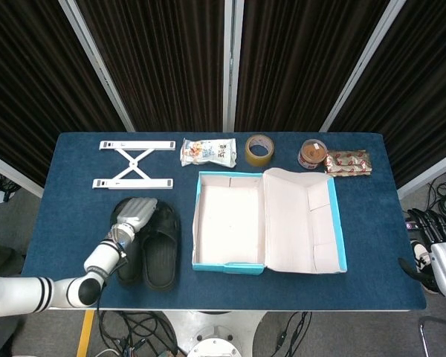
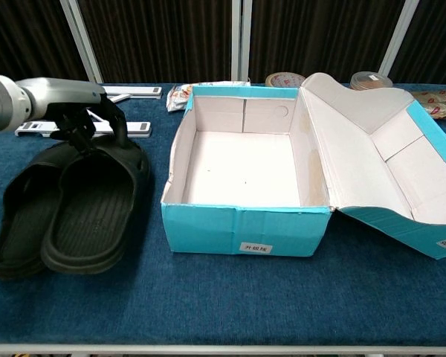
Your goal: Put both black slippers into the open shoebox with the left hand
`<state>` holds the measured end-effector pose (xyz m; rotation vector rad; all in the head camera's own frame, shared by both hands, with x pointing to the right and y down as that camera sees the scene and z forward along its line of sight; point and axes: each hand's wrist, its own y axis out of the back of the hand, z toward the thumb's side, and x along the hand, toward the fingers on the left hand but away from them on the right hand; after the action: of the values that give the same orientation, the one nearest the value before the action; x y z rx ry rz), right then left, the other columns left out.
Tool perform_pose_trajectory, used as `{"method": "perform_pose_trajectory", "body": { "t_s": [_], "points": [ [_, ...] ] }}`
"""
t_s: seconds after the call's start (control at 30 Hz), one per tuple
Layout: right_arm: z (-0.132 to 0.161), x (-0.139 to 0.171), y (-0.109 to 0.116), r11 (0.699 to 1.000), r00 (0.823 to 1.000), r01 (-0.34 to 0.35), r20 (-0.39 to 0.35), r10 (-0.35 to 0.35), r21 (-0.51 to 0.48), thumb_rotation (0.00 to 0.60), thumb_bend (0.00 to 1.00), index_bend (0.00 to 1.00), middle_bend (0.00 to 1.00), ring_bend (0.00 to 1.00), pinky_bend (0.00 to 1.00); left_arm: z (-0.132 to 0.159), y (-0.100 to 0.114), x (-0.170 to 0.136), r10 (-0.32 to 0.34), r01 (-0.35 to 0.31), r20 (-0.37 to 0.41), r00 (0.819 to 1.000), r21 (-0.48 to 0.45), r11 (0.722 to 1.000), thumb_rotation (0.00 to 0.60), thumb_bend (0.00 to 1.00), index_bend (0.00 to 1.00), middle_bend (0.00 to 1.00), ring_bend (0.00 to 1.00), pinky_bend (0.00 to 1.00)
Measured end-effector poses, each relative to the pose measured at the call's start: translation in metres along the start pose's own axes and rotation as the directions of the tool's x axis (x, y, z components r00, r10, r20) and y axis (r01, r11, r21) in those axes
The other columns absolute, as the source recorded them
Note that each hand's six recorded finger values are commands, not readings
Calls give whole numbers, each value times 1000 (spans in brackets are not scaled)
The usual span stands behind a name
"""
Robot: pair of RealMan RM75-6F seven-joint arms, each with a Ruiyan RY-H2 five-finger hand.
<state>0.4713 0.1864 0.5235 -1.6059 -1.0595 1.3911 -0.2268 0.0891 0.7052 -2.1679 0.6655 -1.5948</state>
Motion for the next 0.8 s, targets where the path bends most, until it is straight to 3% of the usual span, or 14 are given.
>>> {"method": "perform_pose_trajectory", "body": {
  "t_s": [0.23, 0.47, 0.67, 0.8],
  "points": [
    [1, -1, 1, 1000, 1000, 1, -3, -1, 3, 600, 141, 0, 73, 0, 76, -13, 24, -12, 71, -71, -14, 997, -14, 997, 600, 282, 467, 487, 772, 876],
    [3, -2, 2, 1000, 1000, 5, -10, -5, 10, 600, 142, 0, 73, 0, 76, -24, 71, -26, 207, -208, -25, 978, -87, 974, 600, 276, 465, 486, 772, 875],
    [4, -1, 4, 1000, 1000, 7, -7, -7, 14, 600, 142, 0, 73, 0, 76, -12, 98, -27, 291, -278, 26, 956, -222, 935, 600, 271, 465, 480, 768, 868],
    [4, 0, 4, 1000, 1000, 7, -4, -7, 19, 600, 142, 0, 73, 0, 76, 10, 104, -21, 313, -258, 99, 945, -363, 895, 600, 271, 459, 477, 764, 857]
  ]
}}
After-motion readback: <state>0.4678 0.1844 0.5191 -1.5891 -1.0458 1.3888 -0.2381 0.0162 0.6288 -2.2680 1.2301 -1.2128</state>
